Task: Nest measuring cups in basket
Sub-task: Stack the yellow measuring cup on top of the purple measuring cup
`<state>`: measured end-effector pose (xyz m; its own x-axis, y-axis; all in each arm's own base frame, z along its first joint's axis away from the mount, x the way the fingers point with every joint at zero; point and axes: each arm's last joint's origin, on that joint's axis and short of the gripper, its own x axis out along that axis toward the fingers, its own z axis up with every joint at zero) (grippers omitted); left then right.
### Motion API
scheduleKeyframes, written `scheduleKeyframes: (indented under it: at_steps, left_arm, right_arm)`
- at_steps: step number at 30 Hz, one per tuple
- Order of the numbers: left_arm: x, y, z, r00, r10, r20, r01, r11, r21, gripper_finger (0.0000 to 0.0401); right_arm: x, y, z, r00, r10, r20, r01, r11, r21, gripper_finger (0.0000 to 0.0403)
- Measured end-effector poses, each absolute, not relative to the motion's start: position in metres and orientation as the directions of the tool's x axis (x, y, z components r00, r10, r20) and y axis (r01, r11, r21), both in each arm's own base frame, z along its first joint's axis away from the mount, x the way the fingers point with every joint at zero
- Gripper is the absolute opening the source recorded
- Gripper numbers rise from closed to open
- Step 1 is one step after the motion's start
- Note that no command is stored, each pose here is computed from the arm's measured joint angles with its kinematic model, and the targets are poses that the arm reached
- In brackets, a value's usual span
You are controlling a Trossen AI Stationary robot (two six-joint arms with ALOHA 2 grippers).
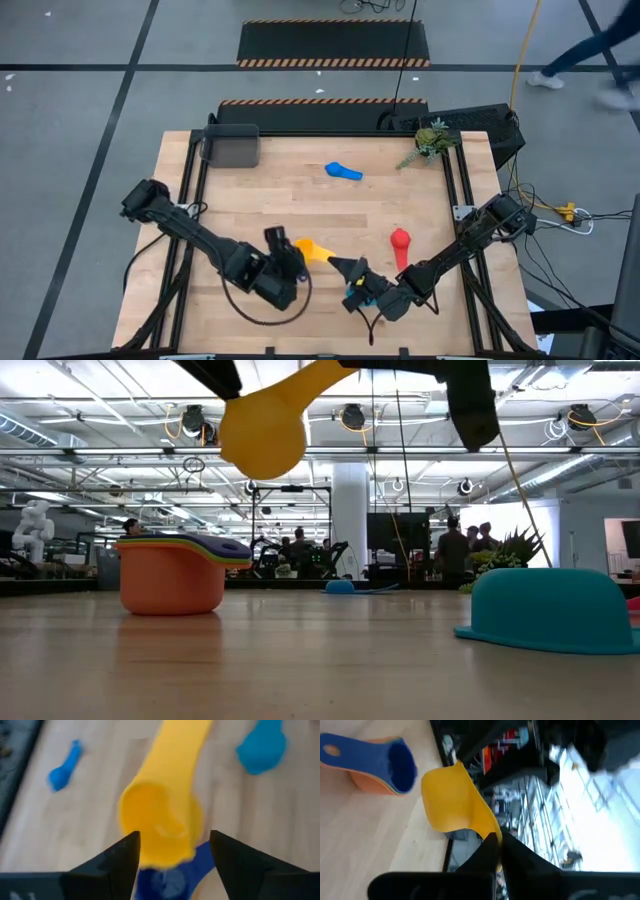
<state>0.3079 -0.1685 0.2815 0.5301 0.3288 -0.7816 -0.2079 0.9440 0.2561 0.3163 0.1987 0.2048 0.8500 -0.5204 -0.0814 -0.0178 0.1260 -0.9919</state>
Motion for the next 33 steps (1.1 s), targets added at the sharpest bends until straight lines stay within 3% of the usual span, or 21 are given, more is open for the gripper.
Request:
scheduleKeyframes:
  at_steps: [8,17,27,33]
  left_arm:
    - [0.262,-0.164,0.304,0.499,0.549,-0.671,-0.457,0.824,0.334,0.0235]
    - [0.235,-0.172,0.308,0.509,0.642,-0.574,-0.523,0.76,0.386,0.0181]
    - [0.21,-0.154,0.295,0.528,0.676,-0.514,-0.575,0.73,0.368,0.0126]
    - [0.187,-0.135,0.284,0.582,0.64,-0.501,-0.604,0.753,0.261,0.0109]
  right_arm:
    - [0.324,0.186,0.209,0.816,-0.575,-0.06,0.162,0.327,-0.931,0.0]
    - [0.327,0.182,0.212,0.812,-0.582,-0.044,0.335,0.528,-0.781,0.0]
    - [0.329,0.211,0.239,0.841,-0.541,-0.009,0.354,0.564,-0.746,0.0]
    - [0.353,0.229,0.223,0.781,-0.624,-0.011,0.322,0.418,-0.849,0.0]
